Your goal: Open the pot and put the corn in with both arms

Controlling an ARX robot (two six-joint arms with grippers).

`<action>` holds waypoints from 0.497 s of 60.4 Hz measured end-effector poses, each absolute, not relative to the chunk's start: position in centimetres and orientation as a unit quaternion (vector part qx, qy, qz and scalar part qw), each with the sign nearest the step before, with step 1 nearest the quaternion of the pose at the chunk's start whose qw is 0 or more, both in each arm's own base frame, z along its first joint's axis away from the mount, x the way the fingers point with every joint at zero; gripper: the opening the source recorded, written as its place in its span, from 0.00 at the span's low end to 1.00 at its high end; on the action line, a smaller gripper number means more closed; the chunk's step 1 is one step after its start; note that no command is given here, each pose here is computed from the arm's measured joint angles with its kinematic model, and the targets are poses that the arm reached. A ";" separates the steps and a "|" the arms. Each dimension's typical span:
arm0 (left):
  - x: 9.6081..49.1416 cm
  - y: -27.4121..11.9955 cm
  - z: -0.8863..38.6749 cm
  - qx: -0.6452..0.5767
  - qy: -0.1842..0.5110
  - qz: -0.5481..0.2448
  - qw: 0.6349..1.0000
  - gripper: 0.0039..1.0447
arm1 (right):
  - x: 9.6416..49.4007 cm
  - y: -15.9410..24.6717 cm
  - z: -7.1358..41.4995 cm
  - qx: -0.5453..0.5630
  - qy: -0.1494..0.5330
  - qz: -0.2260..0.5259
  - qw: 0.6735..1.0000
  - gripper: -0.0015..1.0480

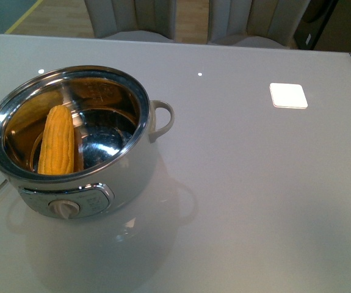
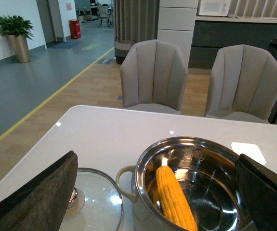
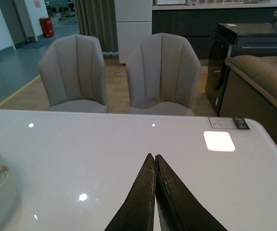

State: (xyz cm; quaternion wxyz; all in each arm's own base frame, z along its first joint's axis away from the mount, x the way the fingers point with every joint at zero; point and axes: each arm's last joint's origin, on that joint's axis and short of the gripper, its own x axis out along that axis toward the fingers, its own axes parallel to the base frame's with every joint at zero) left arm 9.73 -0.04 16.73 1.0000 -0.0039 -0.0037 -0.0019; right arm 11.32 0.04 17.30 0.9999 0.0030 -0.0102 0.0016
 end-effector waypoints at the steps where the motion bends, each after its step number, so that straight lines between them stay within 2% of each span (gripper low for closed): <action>1: 9.7 0.0 16.7 -0.004 -0.004 -0.002 1.000 0.94 | 11.3 0.0 17.3 0.003 -0.010 0.002 1.000 0.02; 20: 9.7 0.0 16.7 -0.004 -0.004 -0.002 1.000 0.94 | 10.1 0.0 16.8 0.003 0.007 0.002 1.000 0.02; 30: 9.7 0.0 16.7 -0.004 -0.004 -0.002 1.000 0.94 | 9.7 0.0 17.0 0.003 -0.007 0.001 1.000 0.02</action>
